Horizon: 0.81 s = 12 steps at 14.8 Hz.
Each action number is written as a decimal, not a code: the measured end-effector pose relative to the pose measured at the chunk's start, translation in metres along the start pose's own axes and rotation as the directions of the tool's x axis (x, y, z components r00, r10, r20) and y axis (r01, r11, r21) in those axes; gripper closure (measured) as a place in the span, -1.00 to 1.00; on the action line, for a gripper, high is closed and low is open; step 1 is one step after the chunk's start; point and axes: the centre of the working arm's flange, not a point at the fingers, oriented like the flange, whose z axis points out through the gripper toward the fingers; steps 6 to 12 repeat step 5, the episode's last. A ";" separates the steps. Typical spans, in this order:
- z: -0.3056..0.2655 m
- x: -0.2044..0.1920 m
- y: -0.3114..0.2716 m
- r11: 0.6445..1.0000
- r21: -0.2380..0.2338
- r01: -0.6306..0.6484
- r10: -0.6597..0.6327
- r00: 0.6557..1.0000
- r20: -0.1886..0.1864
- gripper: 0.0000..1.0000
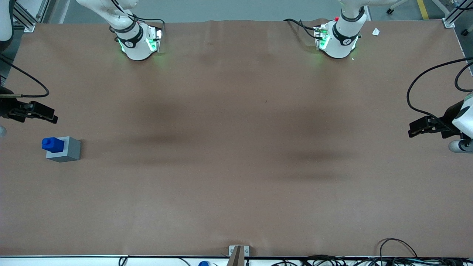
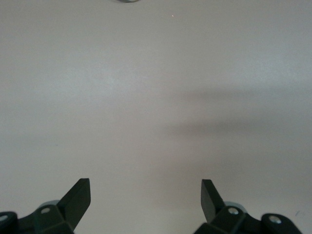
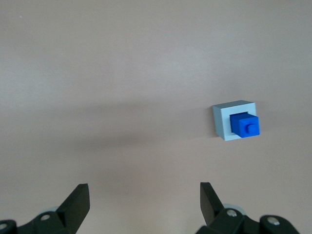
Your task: Insert blue part into gray base with right arm
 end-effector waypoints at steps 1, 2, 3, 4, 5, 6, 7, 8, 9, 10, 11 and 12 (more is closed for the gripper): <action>0.000 0.000 -0.001 1.000 0.009 -0.014 0.014 1.000 0.000 -1.00; 0.000 0.000 -0.001 1.000 0.011 -0.022 0.022 1.000 -0.001 -1.00; -0.001 0.000 -0.001 1.000 0.012 -0.027 0.027 1.000 -0.001 -1.00; -0.001 0.000 -0.001 0.999 0.013 -0.030 0.030 1.000 -0.001 -1.00; -0.001 0.000 -0.001 0.999 0.014 -0.031 0.031 1.000 -0.001 -1.00; -0.001 0.000 -0.001 0.999 0.014 -0.031 0.031 1.000 -0.001 -1.00; -0.001 0.000 -0.001 0.999 0.014 -0.031 0.031 1.000 -0.001 -1.00; -0.001 0.000 -0.001 0.999 0.014 -0.031 0.031 1.000 -0.001 -1.00; -0.001 0.000 -0.001 0.999 0.014 -0.031 0.031 1.000 -0.001 -1.00; -0.001 0.000 -0.001 0.999 0.014 -0.031 0.031 1.000 -0.001 -1.00; -0.001 0.000 -0.001 0.999 0.014 -0.031 0.031 1.000 -0.001 -1.00; -0.001 0.000 -0.001 0.999 0.014 -0.031 0.031 1.000 -0.001 -1.00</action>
